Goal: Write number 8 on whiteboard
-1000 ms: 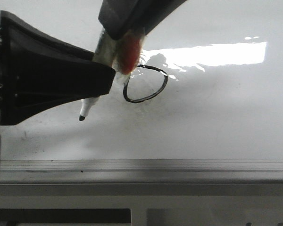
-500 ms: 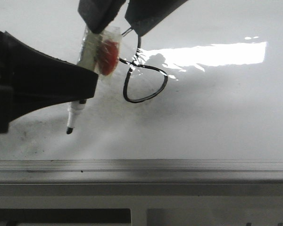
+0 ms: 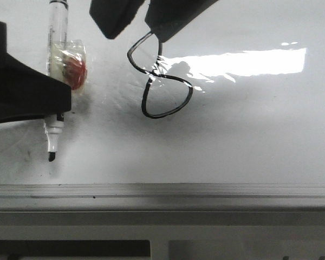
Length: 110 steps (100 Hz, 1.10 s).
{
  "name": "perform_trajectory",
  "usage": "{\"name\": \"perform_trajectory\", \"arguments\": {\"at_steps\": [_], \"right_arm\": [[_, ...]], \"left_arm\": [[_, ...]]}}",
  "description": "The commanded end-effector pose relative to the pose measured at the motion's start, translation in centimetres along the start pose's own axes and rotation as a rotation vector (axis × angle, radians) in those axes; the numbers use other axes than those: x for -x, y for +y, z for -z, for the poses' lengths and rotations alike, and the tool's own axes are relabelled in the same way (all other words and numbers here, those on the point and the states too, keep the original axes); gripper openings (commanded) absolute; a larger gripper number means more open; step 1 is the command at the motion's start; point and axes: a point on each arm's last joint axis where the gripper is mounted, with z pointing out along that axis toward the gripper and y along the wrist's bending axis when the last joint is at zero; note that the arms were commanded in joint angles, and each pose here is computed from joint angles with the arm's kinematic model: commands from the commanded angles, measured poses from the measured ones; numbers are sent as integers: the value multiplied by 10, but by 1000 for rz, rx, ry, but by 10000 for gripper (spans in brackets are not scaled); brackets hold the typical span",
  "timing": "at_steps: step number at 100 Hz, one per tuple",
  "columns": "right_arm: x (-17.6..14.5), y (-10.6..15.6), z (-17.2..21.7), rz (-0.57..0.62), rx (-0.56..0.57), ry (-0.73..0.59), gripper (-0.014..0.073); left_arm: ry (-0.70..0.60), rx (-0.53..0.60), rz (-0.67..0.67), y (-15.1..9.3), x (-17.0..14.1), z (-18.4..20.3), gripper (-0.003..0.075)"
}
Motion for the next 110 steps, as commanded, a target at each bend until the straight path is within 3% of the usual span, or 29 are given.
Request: {"name": "perform_trajectory", "arguments": {"at_steps": [1, 53, 60, 79, 110], "right_arm": [[12, 2, 12, 1, 18, -95, 293], [11, 2, 12, -3, 18, -80, 293], [11, 2, 12, -3, 18, -80, 293], [10, 2, 12, -3, 18, -76, 293], [10, 2, 12, -3, 18, -76, 293]], "left_arm": [[-97, -16, 24, -5, 15, -2, -21], [-119, 18, 14, 1, 16, -9, -15], [-121, 18, 14, 1, 17, -9, 38], [-124, 19, 20, 1, 17, -9, 321], [-165, 12, 23, 1, 21, -8, 350]]}}
